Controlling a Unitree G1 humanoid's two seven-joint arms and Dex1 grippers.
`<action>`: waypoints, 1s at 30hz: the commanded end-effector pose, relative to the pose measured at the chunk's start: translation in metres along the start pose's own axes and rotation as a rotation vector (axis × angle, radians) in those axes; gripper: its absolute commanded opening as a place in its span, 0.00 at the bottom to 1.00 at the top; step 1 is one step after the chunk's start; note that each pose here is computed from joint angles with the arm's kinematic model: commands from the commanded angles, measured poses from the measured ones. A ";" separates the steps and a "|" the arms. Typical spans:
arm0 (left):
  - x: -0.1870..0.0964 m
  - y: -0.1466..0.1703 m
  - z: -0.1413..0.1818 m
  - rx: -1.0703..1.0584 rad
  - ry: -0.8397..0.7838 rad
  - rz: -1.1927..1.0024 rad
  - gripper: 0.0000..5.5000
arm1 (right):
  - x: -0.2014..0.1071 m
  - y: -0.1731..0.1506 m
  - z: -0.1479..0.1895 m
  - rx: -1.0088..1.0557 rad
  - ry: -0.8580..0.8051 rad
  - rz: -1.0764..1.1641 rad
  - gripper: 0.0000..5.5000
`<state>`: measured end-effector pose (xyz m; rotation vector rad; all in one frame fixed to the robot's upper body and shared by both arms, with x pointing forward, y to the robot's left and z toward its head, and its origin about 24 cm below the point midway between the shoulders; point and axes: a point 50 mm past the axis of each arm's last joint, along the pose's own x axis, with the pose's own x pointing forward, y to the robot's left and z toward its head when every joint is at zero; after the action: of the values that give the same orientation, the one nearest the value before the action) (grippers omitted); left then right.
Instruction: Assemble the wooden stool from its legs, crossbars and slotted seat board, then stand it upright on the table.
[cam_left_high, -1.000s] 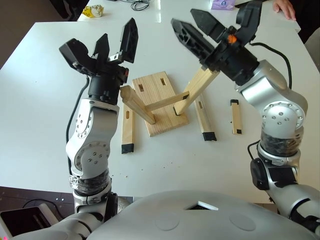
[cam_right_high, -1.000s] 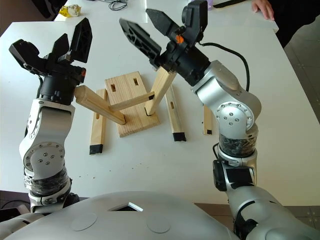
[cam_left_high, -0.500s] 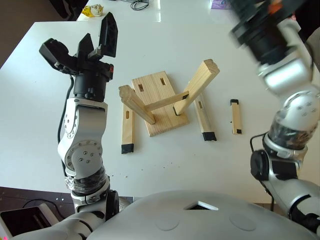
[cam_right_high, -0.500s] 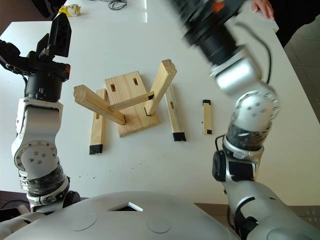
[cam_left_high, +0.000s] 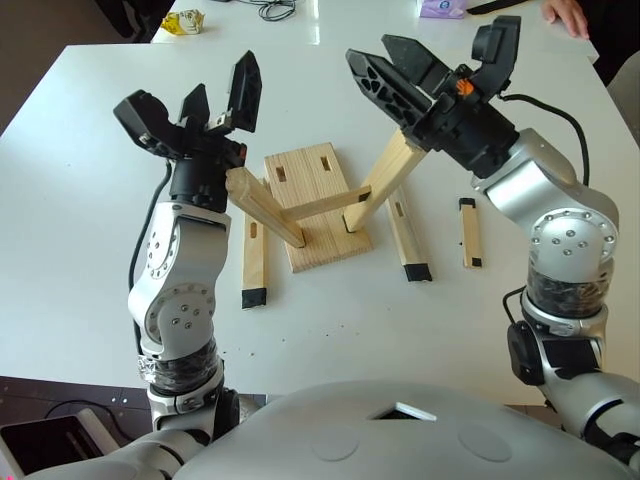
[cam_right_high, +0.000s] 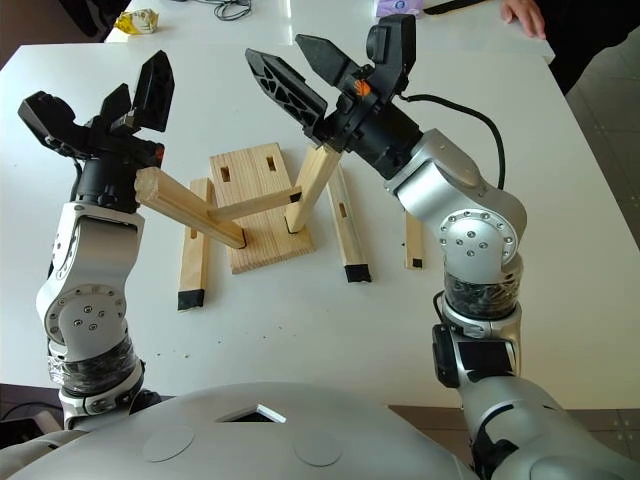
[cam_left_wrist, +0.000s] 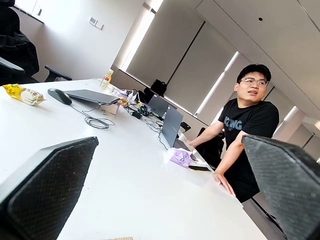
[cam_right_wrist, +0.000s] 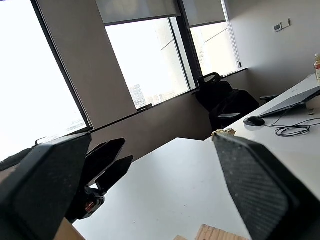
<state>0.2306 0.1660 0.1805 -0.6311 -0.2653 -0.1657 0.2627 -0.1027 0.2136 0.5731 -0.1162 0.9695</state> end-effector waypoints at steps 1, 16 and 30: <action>0.005 -0.010 0.039 -0.046 -0.168 -0.077 0.96 | 0.005 0.011 0.039 0.060 -0.180 0.064 0.81; -0.011 -0.032 -0.025 0.064 0.263 -0.180 0.96 | 0.000 -0.007 -0.019 0.009 0.123 -0.086 0.81; -0.003 -0.047 0.032 -0.132 -0.141 -0.262 0.96 | 0.005 0.015 0.029 0.074 -0.174 0.092 0.81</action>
<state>0.2117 0.1444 0.2090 -0.6965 -0.3782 -0.3688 0.2610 -0.1019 0.2275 0.6789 -0.1785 0.9957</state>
